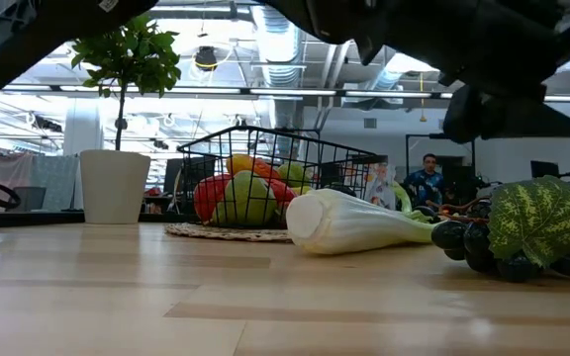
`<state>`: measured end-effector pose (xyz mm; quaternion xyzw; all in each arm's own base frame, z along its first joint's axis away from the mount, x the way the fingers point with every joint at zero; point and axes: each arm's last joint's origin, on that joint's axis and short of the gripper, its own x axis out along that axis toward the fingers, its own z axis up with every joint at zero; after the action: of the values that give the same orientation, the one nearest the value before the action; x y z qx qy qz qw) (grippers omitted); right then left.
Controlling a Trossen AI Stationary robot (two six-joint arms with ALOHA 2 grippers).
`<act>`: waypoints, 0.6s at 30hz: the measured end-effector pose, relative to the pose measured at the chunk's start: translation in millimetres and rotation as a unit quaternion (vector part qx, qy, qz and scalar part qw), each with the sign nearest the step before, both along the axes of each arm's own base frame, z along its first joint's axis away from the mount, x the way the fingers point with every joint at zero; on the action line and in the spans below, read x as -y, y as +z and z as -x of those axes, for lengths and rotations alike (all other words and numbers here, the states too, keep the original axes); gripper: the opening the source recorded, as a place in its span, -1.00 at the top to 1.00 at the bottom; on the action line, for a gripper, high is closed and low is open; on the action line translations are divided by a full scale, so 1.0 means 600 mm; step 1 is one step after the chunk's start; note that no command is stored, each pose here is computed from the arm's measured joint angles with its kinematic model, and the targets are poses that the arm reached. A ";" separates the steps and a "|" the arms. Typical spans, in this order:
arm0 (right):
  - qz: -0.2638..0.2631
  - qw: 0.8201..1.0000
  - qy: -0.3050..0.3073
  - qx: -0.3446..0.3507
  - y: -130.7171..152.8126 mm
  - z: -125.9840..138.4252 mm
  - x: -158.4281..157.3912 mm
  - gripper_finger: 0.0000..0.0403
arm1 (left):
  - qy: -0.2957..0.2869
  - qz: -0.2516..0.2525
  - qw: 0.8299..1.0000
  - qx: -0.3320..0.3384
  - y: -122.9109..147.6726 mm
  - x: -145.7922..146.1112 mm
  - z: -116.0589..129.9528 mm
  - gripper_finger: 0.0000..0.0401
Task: Build produce basket
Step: Put the pink peach into the wire basket
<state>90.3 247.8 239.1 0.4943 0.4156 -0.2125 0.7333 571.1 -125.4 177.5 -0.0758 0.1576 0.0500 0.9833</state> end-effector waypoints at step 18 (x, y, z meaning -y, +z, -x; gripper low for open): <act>-0.005 1.000 0.005 -0.005 -0.006 0.001 -0.008 -0.52 | -0.025 -0.018 0.997 -0.073 -0.073 0.014 0.002 -0.67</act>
<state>90.0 252.5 235.2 0.4946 0.4229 -0.2098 0.7298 569.7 -133.8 133.4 -0.0499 0.2303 0.0337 0.9713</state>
